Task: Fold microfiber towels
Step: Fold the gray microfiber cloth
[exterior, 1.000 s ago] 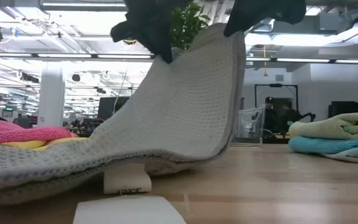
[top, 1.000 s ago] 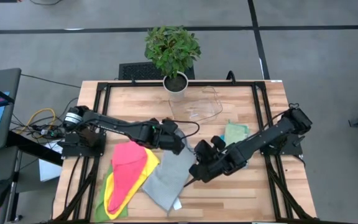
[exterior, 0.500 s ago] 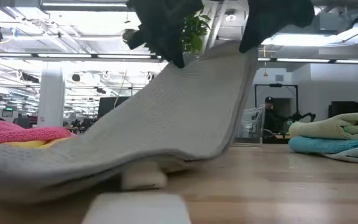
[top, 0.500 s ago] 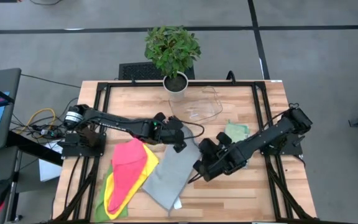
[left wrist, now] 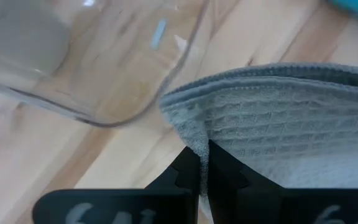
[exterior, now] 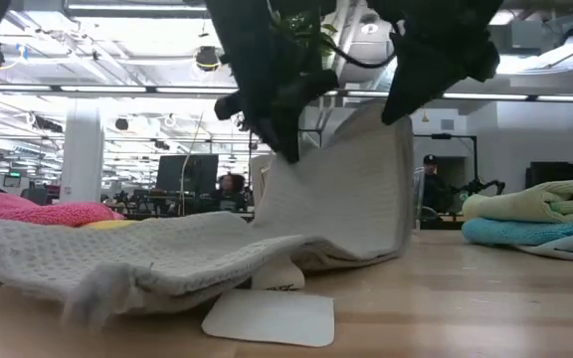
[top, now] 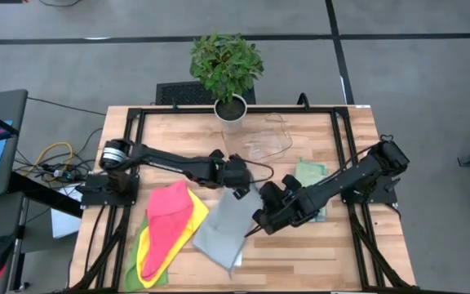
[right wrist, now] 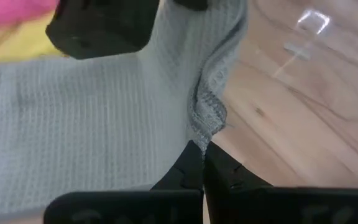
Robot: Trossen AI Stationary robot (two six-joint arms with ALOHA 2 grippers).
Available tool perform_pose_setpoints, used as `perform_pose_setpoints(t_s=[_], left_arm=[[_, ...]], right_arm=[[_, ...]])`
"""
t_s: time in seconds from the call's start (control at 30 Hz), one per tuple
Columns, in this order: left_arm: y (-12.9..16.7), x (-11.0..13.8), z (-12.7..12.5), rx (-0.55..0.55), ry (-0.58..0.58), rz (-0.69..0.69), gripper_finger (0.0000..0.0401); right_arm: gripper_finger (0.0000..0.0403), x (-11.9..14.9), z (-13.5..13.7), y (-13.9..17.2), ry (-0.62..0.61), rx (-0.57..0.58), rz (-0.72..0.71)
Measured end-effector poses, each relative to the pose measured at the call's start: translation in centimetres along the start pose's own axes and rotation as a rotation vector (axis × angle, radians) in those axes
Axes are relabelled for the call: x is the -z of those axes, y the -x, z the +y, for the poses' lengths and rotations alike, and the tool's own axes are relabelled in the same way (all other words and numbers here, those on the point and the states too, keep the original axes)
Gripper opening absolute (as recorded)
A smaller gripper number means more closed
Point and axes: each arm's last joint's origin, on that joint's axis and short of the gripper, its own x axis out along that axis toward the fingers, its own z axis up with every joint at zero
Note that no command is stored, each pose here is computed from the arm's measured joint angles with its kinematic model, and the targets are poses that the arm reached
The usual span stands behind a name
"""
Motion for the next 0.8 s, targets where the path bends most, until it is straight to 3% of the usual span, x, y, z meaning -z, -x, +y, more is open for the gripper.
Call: perform_pose_setpoints(t_s=[0.37,0.53,0.8], left_arm=[[0.5,0.8,-0.1,-0.045,-0.05,0.033,0.0007],[0.6,2.3,-1.5,-0.042,-0.136,0.061,0.0007],[0.9,4.7,-2.6,-0.042,-0.176,0.08,0.0007]], right_arm=[[0.0018,1.4,1.1,-1.4,-0.004,-0.127,-0.058],[0.0019,2.0,1.4,-1.9,-0.006,-0.192,-0.056],[0.002,3.4,2.8,-2.9,0.008,-0.24,-0.034]])
